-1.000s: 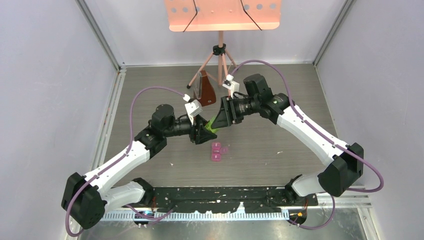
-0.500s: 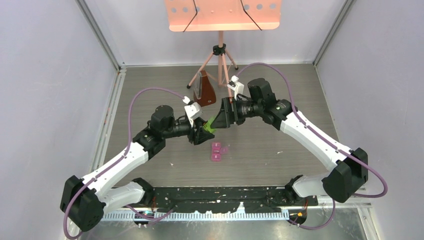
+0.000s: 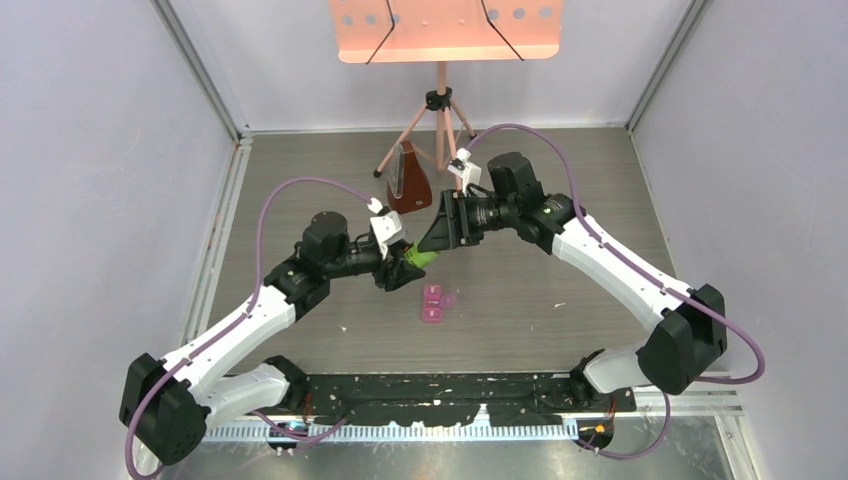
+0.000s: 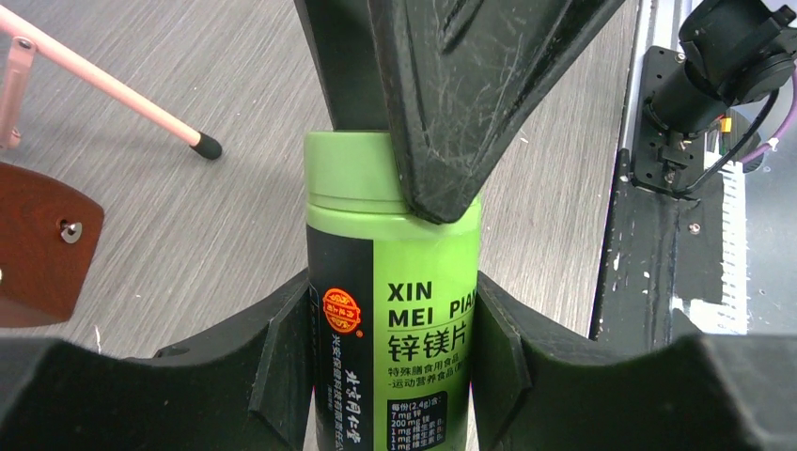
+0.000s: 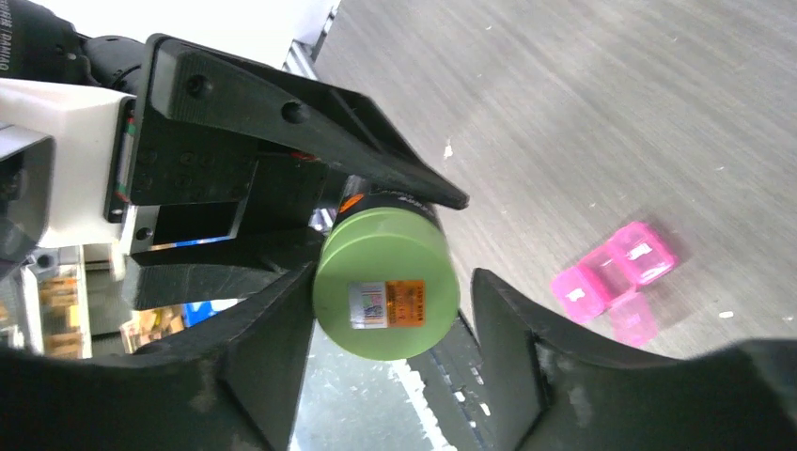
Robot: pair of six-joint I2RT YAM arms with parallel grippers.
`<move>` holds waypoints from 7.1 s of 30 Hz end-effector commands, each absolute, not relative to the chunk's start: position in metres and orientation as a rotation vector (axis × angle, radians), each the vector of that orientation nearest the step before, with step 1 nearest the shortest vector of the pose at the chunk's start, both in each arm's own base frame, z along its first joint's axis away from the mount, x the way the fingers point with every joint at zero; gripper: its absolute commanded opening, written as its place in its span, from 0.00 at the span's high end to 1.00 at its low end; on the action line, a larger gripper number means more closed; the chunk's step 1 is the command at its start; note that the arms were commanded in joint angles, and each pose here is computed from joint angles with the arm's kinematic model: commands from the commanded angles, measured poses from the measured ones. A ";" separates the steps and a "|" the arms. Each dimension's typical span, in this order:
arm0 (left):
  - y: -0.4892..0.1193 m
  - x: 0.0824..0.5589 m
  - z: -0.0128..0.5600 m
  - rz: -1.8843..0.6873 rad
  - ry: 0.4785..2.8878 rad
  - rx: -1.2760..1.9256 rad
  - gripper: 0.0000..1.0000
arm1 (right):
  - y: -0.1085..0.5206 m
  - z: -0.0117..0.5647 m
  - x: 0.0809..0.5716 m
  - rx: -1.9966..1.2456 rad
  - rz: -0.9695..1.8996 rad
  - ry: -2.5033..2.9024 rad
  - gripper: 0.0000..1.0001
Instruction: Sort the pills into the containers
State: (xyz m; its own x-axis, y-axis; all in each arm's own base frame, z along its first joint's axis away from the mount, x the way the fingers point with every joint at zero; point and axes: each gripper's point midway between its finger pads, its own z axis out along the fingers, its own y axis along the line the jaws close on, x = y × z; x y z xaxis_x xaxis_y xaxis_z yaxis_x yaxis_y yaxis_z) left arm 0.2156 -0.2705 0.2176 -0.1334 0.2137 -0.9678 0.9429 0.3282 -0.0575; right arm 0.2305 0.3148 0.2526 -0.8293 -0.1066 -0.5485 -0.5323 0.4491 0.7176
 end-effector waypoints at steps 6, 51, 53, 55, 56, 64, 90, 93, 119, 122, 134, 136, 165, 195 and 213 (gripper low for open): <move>-0.269 0.220 0.239 -0.859 1.486 1.088 1.00 | 0.327 0.273 0.225 -0.650 1.444 2.189 0.84; -0.250 0.236 0.257 -0.686 1.418 1.087 1.00 | 0.331 0.274 0.246 -0.028 1.423 2.235 0.15; -0.252 0.235 0.259 -0.702 1.402 1.078 1.00 | 0.338 0.277 0.244 -0.010 1.482 2.224 0.16; -0.253 0.235 0.260 -0.715 1.399 1.067 1.00 | 0.343 0.278 0.243 0.000 1.522 2.224 0.18; -0.253 0.235 0.261 -0.717 1.398 1.064 1.00 | 0.345 0.279 0.241 0.001 1.544 2.222 0.19; -0.255 0.235 0.262 -0.735 1.399 1.048 1.00 | 0.350 0.280 0.238 -0.009 1.607 2.203 0.59; -0.274 0.127 0.249 -1.476 1.462 1.374 1.00 | 0.316 0.341 0.219 -1.178 1.118 1.423 0.92; -0.275 0.137 0.247 -1.400 1.466 1.353 1.00 | 0.313 0.342 0.221 -1.153 1.102 1.471 0.62; -0.250 0.227 0.247 -0.766 1.459 1.024 1.00 | 0.335 0.294 0.254 0.006 1.391 2.149 0.33; -0.251 0.229 0.249 -0.775 1.459 1.002 1.00 | 0.338 0.293 0.251 0.003 1.427 2.151 0.27; -0.251 0.234 0.261 -0.777 1.432 0.937 1.00 | 0.339 0.277 0.242 -0.023 1.436 2.195 0.28; -0.251 0.234 0.260 -0.779 1.436 0.938 1.00 | 0.340 0.278 0.242 -0.023 1.444 2.191 0.37; -0.267 0.137 0.288 -1.280 1.263 1.322 1.00 | 0.313 0.362 0.200 -1.158 1.225 1.247 0.95; -0.244 0.219 0.284 -0.704 1.333 1.140 1.00 | 0.335 0.325 0.243 -0.151 1.412 2.069 0.01; -0.237 0.229 0.283 -0.688 1.377 1.010 1.00 | 0.352 0.320 0.221 -0.444 1.544 1.979 0.38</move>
State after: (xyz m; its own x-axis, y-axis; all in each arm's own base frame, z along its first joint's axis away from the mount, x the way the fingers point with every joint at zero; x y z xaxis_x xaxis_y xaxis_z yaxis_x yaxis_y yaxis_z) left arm 0.2233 -0.2366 0.2574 0.0474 0.2277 -0.9726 0.9042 0.4040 0.1387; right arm 0.2328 0.3424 0.3005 -0.8432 0.1742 -0.5085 -0.4187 0.3804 0.8246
